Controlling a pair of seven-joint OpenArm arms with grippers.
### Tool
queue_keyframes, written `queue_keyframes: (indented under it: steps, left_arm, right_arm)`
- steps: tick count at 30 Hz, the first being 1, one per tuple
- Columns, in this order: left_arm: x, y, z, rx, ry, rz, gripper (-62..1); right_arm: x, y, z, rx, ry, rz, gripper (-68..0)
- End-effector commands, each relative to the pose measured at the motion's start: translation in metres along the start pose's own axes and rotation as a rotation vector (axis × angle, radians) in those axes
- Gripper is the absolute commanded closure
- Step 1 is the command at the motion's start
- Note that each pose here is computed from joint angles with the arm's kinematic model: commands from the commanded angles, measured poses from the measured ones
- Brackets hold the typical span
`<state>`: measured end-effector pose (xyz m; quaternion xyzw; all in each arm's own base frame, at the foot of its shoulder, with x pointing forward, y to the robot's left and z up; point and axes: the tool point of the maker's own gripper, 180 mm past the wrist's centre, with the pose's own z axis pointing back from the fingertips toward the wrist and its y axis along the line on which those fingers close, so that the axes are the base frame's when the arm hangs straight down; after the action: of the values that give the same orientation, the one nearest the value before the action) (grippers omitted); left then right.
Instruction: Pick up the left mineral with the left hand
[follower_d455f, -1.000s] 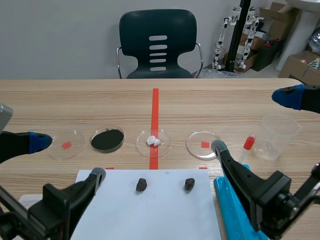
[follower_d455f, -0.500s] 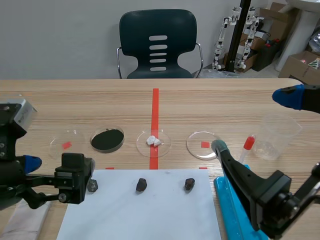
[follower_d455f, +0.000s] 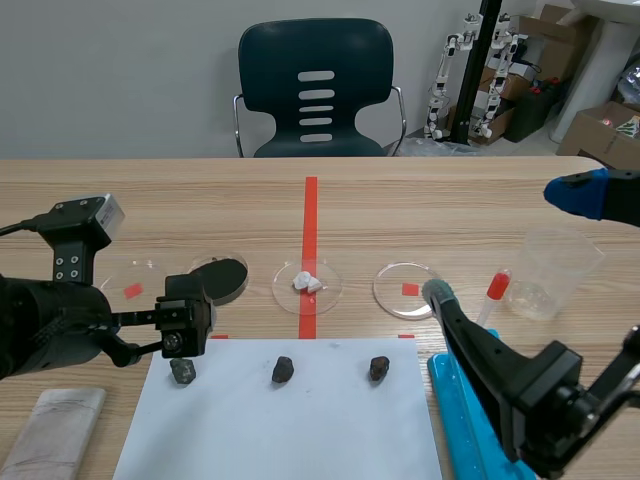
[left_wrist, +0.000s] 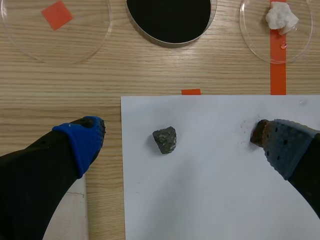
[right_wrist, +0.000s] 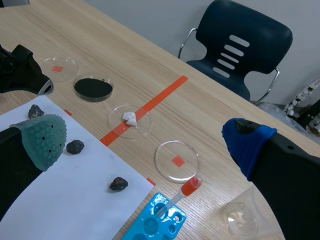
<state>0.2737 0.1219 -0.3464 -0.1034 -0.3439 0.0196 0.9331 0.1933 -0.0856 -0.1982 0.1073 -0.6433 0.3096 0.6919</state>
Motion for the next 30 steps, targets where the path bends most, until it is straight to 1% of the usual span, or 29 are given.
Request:
queue_keyframes:
  steps: [1, 5, 7, 10, 14, 17, 22, 30]
  left_arm:
    - [0.005, -0.002, 0.000, -0.004, -0.006, -0.004, -62.3]
    - [-0.002, 0.008, -0.010, 0.033, 0.060, -0.015, -62.3]
    - [-0.009, 0.011, -0.015, 0.051, 0.110, -0.033, -62.3]
    - [-0.017, 0.013, -0.022, 0.077, 0.168, -0.084, -62.3]
    - [-0.020, 0.004, -0.029, 0.079, 0.185, -0.145, -62.3]
    - [-0.027, 0.005, -0.031, 0.122, 0.200, -0.144, -62.3]
    - [-0.031, 0.005, -0.033, 0.180, 0.197, -0.166, -62.3]
    - [-0.028, -0.002, -0.041, 0.175, 0.200, -0.150, -62.3]
  right_arm:
    - [0.012, -0.004, -0.002, -0.011, -0.041, 0.006, -67.9]
    - [0.012, -0.004, -0.002, -0.011, -0.042, 0.006, -67.9]
    - [0.012, -0.004, -0.002, -0.011, -0.042, 0.006, -67.9]
    - [0.012, -0.004, -0.002, -0.011, -0.042, 0.006, -67.9]
    - [0.012, -0.004, -0.002, -0.011, -0.042, 0.006, -67.9]
    - [0.012, -0.004, -0.002, -0.011, -0.042, 0.006, -67.9]
    - [0.012, -0.004, -0.002, -0.011, -0.042, 0.006, -67.9]
    - [0.012, -0.004, -0.002, -0.011, -0.042, 0.006, -67.9]
